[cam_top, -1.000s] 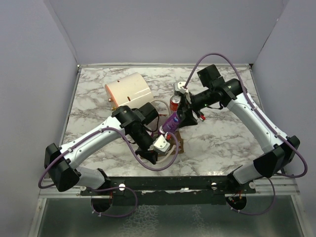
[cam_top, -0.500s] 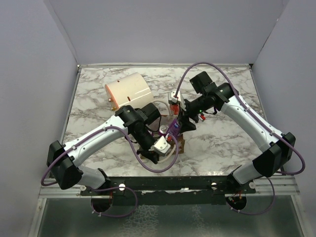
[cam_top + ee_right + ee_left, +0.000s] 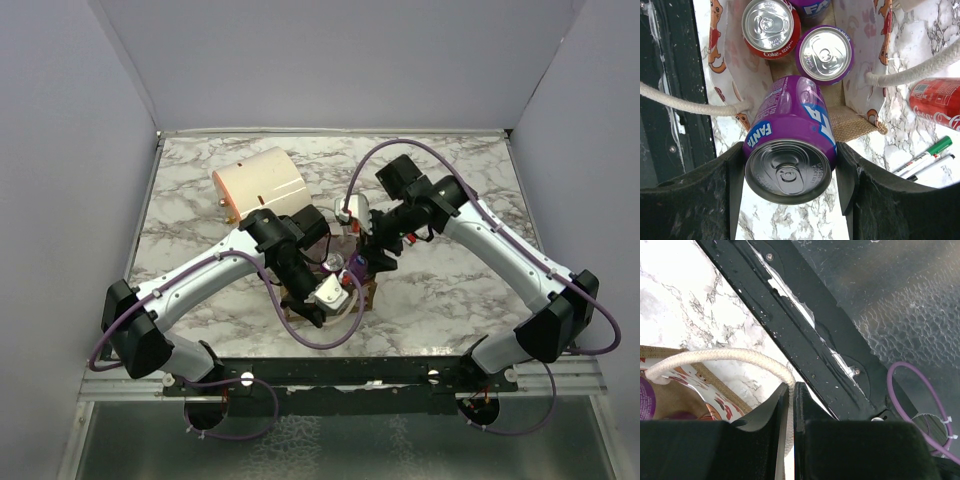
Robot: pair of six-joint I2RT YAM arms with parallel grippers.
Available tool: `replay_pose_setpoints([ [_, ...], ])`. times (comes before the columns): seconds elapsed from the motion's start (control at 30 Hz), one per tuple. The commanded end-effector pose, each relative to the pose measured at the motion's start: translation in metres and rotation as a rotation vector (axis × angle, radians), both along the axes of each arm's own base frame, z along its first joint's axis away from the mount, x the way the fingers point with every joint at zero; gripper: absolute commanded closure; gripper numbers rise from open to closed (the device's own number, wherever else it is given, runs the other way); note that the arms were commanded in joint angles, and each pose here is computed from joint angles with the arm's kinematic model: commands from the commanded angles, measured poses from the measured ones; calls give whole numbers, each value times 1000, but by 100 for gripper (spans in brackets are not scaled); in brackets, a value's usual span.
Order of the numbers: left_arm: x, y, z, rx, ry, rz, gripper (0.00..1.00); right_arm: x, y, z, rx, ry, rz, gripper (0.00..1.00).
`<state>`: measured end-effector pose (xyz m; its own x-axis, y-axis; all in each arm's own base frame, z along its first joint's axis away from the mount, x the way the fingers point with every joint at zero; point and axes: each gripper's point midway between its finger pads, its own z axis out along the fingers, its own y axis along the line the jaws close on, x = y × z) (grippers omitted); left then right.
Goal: Place the beverage into the canvas bag
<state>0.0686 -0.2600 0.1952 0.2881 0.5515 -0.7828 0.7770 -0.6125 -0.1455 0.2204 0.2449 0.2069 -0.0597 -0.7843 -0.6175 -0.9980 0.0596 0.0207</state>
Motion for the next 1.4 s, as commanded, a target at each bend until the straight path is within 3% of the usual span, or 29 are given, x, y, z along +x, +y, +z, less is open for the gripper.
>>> replay_pose_setpoints([
  [0.0, 1, -2, 4, -27, -29, -29, 93, -5, -2, -5, -41, 17, -21, 99],
  [0.67, 4, 5, -6, -18, -89, -71, 88, -15, 20, -39, -152, 47, 41, 97],
  [0.93, 0, 9, -10, -33, -78, -87, 88, -14, 37, -41, -71, 51, 55, 88],
  [1.37, 3, 19, -8, -64, -87, -52, 87, -13, 55, -49, 47, 13, 91, 82],
])
